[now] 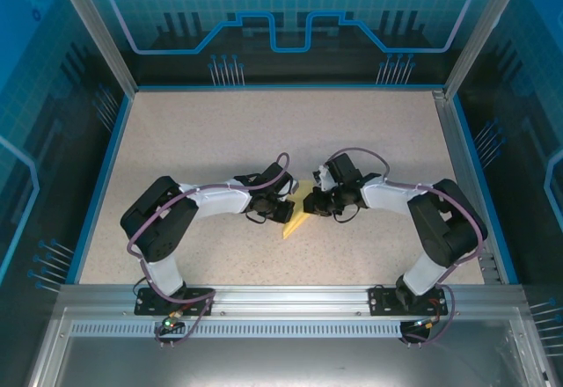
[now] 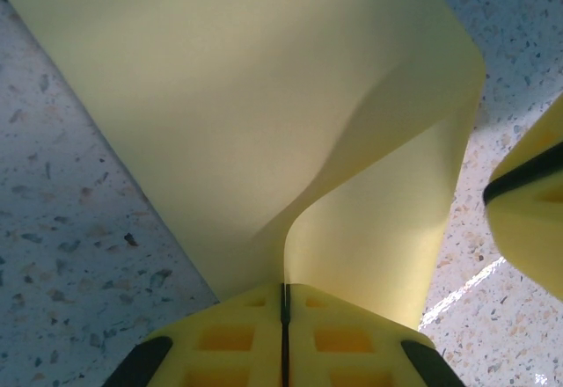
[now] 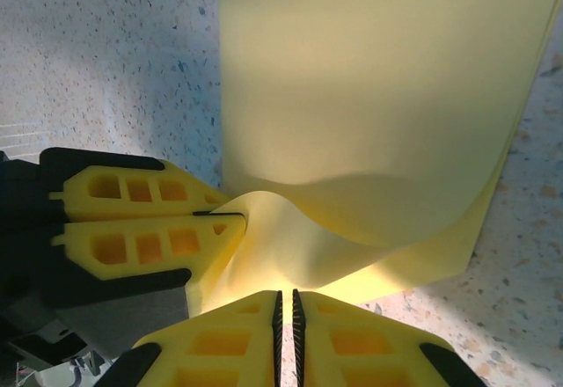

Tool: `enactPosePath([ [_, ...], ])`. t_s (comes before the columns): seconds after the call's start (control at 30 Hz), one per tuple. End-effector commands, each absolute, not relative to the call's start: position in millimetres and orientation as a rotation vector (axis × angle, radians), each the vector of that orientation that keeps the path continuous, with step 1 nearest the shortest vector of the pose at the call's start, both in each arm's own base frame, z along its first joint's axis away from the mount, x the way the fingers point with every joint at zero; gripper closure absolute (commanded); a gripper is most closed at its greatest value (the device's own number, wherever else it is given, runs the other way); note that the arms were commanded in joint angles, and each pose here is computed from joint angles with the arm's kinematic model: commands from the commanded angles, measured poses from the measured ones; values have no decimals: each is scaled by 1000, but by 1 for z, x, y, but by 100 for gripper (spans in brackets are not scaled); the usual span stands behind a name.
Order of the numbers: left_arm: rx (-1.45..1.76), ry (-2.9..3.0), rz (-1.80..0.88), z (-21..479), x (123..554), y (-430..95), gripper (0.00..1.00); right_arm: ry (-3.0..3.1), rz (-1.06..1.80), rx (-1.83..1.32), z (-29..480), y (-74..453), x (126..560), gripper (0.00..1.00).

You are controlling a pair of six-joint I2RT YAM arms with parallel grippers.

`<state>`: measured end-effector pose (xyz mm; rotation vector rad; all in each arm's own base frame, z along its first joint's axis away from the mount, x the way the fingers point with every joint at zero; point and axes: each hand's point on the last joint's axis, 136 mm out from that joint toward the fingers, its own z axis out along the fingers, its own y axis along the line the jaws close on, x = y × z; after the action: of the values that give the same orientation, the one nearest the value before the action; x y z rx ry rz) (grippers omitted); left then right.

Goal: Fold a paper plane with a square sheet of paper (pick it up from the middle)
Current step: Third fold the triangle at the center of the table.

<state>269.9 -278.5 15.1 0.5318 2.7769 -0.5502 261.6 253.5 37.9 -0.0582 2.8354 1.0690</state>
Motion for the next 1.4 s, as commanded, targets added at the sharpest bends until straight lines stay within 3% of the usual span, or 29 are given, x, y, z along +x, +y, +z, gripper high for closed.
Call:
enactPosePath([
  [0.0, 500, 2821, -516, 6, 265, -269, 91, 2805, 1159, -66, 38, 266, 261, 86],
  [0.57, 500, 2798, -520, 15, 270, -271, 91, 2803, 1164, -68, 32, 269, 265, 87],
  [0.87, 501, 2802, -517, 14, 269, -271, 91, 2760, 1027, -25, 53, 250, 308, 86],
  [1.37, 500, 2800, -520, 17, 271, -272, 91, 2956, 785, -100, -2, 243, 321, 86],
])
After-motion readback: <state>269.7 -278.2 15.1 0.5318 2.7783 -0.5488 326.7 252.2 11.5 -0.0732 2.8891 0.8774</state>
